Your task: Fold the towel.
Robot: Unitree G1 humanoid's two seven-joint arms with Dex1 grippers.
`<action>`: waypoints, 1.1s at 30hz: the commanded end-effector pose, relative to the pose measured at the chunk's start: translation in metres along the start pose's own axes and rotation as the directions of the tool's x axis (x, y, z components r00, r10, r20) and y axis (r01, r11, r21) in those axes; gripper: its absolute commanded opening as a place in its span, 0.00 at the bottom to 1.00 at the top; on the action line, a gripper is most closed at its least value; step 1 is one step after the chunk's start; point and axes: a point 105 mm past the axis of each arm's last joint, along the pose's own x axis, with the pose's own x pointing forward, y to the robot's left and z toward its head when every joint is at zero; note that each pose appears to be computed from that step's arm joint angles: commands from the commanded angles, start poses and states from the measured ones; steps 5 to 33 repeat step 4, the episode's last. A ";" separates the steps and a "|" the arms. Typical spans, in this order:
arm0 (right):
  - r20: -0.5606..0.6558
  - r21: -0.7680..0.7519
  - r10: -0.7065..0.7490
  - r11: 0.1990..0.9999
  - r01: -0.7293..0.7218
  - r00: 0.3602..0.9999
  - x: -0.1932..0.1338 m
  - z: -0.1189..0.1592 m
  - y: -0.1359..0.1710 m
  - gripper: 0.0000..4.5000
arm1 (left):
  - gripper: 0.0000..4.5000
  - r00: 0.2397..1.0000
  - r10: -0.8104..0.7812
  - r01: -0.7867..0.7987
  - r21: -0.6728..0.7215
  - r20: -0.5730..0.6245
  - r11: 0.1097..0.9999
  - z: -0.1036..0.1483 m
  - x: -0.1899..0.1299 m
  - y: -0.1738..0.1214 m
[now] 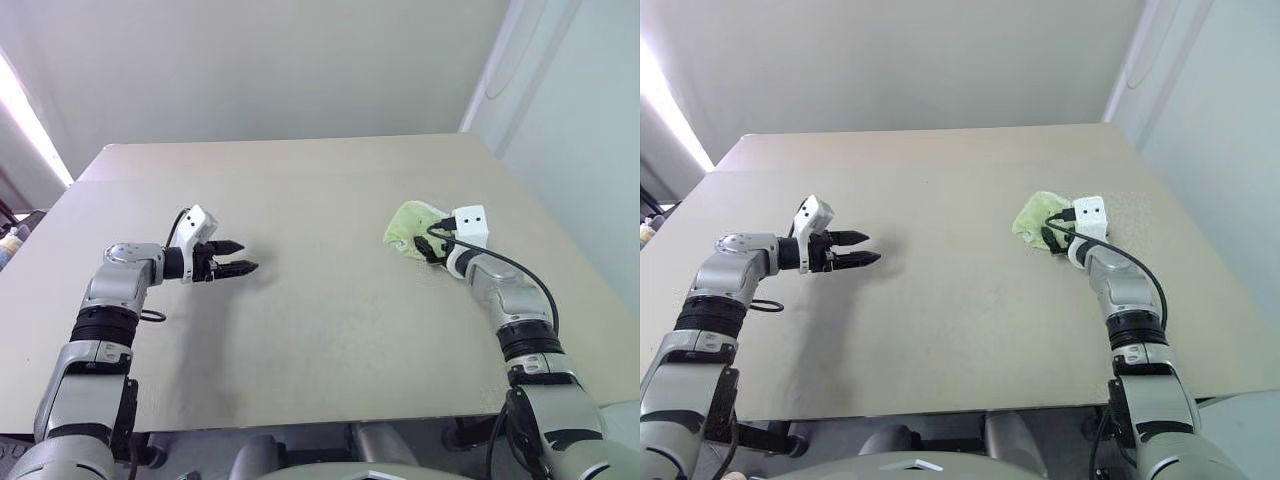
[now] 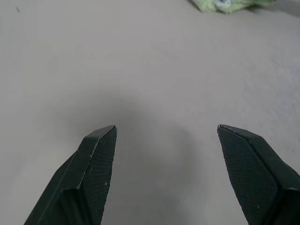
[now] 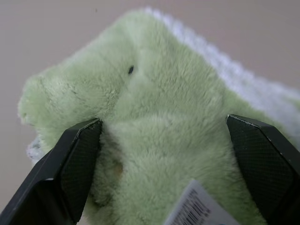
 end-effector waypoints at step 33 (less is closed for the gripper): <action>0.257 0.000 0.274 0.959 -0.284 0.927 -0.061 0.085 0.021 0.99 | 0.81 0.999 0.018 -0.018 0.020 0.032 1.000 0.006 -0.007 0.005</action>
